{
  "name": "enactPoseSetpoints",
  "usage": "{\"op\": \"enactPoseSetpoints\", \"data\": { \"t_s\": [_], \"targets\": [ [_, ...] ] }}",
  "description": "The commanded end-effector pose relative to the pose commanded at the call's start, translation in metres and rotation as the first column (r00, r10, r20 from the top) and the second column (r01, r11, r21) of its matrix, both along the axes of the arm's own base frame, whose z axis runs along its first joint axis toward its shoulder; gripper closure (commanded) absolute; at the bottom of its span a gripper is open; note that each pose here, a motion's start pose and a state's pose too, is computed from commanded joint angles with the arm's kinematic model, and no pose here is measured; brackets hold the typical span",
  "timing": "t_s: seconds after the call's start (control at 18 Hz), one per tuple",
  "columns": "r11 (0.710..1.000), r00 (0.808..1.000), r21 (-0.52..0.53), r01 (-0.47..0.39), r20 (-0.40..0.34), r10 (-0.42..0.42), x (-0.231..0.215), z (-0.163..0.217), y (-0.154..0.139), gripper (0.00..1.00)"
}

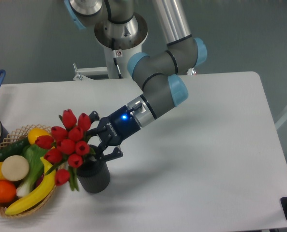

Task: Insert the flowers into the vase
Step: 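Open the gripper and lift it away from the tulips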

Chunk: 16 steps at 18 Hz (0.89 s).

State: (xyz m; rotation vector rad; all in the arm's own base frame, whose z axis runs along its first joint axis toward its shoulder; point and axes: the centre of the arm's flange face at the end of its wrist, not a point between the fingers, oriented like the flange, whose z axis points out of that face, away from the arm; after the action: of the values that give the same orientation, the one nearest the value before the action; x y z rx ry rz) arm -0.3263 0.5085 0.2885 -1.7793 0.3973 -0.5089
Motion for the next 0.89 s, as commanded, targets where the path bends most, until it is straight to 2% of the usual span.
{"op": "enactPoseSetpoints", "data": {
  "t_s": [0.06, 0.17, 0.61, 0.78, 0.89],
  "targets": [
    [1.0, 1.0, -0.004, -0.011, 0.006, 0.011, -0.003, -0.002, -0.005, 0.0],
    [0.999, 0.999, -0.007, -0.032, 0.01, 0.032, -0.01, -0.003, -0.015, 0.0],
    [0.994, 0.993, 0.027, -0.107, -0.041, 0.108, -0.035, 0.035, -0.047, 0.0],
    [0.984, 0.98, 0.009, -0.177, -0.093, 0.178, -0.059, 0.049, -0.073, 0.0],
    [0.968, 0.957, -0.034, -0.247, -0.167, 0.239, -0.081, 0.06, -0.096, 0.0]
  ]
}}
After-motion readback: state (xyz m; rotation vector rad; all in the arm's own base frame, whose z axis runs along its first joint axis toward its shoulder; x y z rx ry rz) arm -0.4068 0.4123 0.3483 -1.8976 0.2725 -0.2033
